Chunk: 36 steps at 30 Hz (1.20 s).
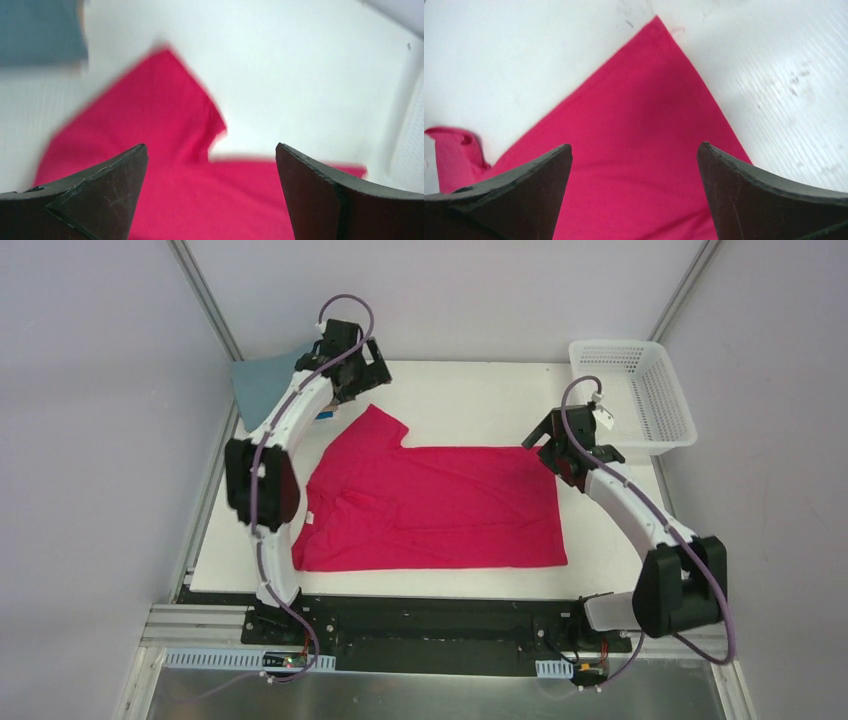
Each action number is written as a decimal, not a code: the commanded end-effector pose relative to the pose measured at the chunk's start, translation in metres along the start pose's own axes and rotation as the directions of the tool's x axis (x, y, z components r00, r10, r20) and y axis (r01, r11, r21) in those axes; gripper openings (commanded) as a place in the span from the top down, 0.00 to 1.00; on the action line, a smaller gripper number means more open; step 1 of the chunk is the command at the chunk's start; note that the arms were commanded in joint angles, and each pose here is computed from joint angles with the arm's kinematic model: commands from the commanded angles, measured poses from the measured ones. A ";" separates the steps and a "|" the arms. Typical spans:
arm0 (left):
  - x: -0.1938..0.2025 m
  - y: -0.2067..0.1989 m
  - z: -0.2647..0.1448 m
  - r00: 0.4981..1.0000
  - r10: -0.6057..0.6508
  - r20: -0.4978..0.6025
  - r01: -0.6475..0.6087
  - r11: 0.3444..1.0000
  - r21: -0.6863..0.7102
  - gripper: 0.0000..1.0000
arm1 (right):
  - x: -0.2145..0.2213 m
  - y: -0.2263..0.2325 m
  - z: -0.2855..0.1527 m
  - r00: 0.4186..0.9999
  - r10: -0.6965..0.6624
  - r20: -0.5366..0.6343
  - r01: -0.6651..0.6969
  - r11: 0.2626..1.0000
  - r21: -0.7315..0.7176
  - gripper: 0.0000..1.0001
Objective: Fold and stack the t-shirts
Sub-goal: Grab the side of the flattened tshirt furthest away from the robot with both arms
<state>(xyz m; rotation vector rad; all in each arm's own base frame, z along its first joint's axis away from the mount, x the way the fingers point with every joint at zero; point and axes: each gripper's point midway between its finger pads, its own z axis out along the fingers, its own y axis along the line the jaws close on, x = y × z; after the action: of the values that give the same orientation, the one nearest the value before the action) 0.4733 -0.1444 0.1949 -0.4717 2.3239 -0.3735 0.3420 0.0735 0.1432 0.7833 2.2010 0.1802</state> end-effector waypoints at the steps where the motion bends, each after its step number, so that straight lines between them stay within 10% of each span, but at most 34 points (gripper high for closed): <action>1: -0.038 0.005 0.068 0.988 0.152 0.001 -0.152 0.987 -0.060 0.02 | -0.029 0.028 0.023 0.999 -0.014 0.037 0.015 0.999 -0.033 0.01; 14: -0.019 0.040 0.172 0.966 0.251 -0.064 -0.259 0.950 -0.176 0.26 | -0.035 0.020 0.070 0.996 -0.089 0.000 0.088 0.993 0.081 0.01; 23: 0.006 0.046 0.181 0.963 0.237 -0.131 -0.256 0.955 -0.152 0.66 | -0.037 0.013 0.086 0.993 -0.120 -0.006 0.120 0.984 0.134 0.01; 27: 0.009 0.044 0.181 0.960 0.239 -0.142 -0.258 0.957 -0.135 1.00 | -0.045 0.010 0.098 0.988 -0.151 0.020 0.145 0.975 0.165 0.01; 36: -0.001 0.031 0.153 0.965 0.235 -0.115 -0.248 0.961 -0.118 1.00 | -0.055 0.020 0.139 0.984 -0.179 0.010 0.174 0.965 0.198 0.11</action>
<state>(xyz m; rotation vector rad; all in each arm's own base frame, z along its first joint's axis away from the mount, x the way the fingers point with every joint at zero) 0.5823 -0.1260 0.0325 -0.2444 2.5252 -0.0814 0.4560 0.0469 0.0844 0.7038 2.3095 -0.0989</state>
